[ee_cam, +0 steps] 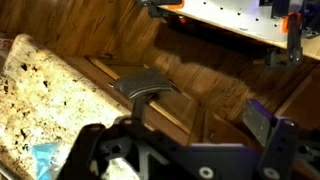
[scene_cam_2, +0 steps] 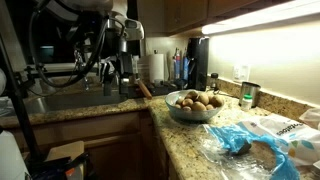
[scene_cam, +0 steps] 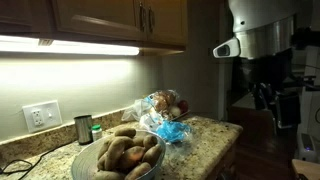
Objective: Pick the potato from the plastic bag and put it in the glass bowl
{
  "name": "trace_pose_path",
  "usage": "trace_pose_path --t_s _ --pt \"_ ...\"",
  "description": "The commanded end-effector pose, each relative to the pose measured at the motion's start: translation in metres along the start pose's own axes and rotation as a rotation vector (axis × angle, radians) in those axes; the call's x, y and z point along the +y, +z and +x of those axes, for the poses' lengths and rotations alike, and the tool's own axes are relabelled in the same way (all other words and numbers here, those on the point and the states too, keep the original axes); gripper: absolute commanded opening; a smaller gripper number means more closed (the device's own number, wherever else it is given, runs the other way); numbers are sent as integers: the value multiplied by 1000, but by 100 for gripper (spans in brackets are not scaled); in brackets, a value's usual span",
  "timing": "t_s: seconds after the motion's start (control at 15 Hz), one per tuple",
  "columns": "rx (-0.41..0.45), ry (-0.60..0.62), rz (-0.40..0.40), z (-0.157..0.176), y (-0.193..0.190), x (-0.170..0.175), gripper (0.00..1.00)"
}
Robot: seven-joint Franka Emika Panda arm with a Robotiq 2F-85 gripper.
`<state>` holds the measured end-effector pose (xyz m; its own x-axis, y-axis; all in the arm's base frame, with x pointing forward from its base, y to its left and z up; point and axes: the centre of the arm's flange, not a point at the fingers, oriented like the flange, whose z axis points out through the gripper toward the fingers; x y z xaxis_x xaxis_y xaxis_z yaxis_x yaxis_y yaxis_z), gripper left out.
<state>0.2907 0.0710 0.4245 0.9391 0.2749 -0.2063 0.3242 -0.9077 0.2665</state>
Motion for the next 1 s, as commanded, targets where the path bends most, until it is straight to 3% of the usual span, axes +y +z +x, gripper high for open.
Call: trace_pose_path --t_s 0.0,0.93 --pt "0 0 0 0 0 0 100" --pt "27 39 -34 6 -1 4 100"
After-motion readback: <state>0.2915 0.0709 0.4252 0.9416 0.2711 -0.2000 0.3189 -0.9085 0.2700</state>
